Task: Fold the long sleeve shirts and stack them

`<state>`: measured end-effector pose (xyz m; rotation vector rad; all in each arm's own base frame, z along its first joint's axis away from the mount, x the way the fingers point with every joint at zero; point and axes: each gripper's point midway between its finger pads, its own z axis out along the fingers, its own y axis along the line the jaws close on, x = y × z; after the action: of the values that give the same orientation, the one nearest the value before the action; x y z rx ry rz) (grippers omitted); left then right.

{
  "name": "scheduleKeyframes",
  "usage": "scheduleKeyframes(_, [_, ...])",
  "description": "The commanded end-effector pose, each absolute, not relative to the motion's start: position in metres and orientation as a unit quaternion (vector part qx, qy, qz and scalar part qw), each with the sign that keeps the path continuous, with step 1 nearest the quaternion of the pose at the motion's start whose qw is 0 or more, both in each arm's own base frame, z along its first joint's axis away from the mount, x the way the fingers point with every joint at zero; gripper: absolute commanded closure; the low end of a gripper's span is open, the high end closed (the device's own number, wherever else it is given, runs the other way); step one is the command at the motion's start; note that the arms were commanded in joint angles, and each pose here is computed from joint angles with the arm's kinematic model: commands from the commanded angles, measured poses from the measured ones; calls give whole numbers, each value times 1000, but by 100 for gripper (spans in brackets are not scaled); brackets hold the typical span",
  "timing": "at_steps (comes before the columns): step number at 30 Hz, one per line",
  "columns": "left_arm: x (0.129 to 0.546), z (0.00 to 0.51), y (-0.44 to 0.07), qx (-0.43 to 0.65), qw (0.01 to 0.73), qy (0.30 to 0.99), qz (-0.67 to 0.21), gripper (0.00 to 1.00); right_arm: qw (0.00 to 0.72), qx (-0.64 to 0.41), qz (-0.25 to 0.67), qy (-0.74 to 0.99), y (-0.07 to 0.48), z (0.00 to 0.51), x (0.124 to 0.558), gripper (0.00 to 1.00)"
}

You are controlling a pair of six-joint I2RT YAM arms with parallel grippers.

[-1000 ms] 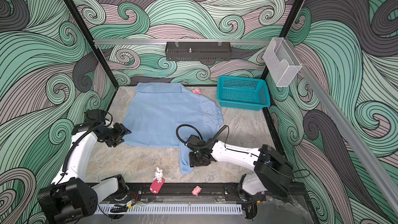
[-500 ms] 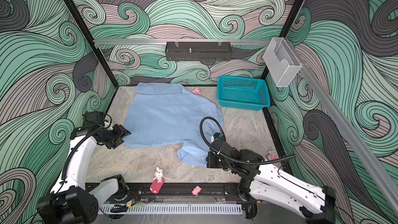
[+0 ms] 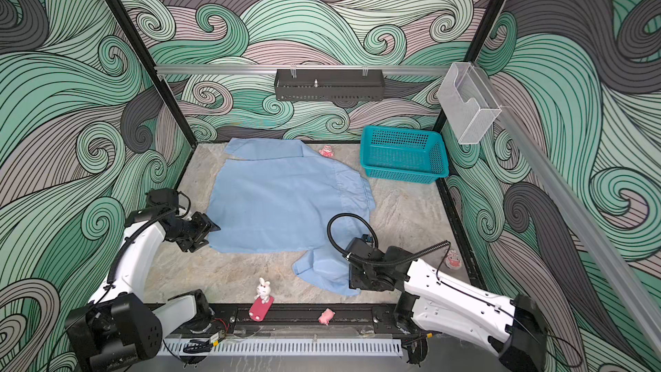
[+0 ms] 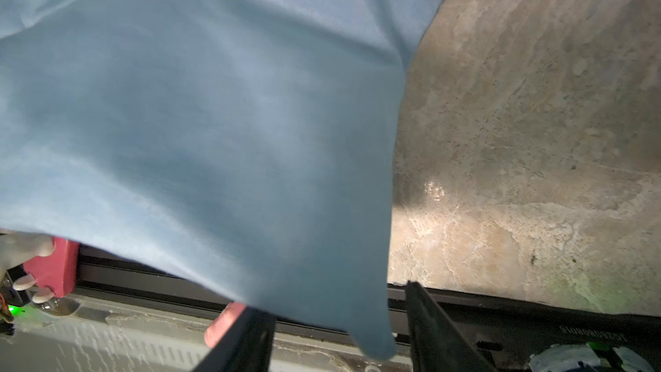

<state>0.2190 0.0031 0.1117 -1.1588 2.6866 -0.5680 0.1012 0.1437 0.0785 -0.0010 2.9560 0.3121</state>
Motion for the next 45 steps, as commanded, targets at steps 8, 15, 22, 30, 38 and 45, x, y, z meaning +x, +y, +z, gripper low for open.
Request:
scheduleKeyframes(8, [218,69,22,-433,34,890,-134,40,82,5,88,993,136,87,135,26])
scheduleKeyframes(15, [207,49,31,-470,24,877,-99,40,60,5,104,993,137,80,141,27])
scheduleKeyframes(22, [209,50,46,-497,42,863,-78,50,28,-10,129,991,151,66,139,43])
scheduleKeyframes(30, [232,51,40,-505,59,852,-124,88,42,-37,146,988,157,73,142,89])
scheduleKeyframes(38, [249,71,40,-493,85,854,-145,100,66,-66,173,981,166,97,147,100])
scheduleKeyframes(45, [266,110,46,-473,119,860,-150,100,95,-76,157,980,162,125,168,99])
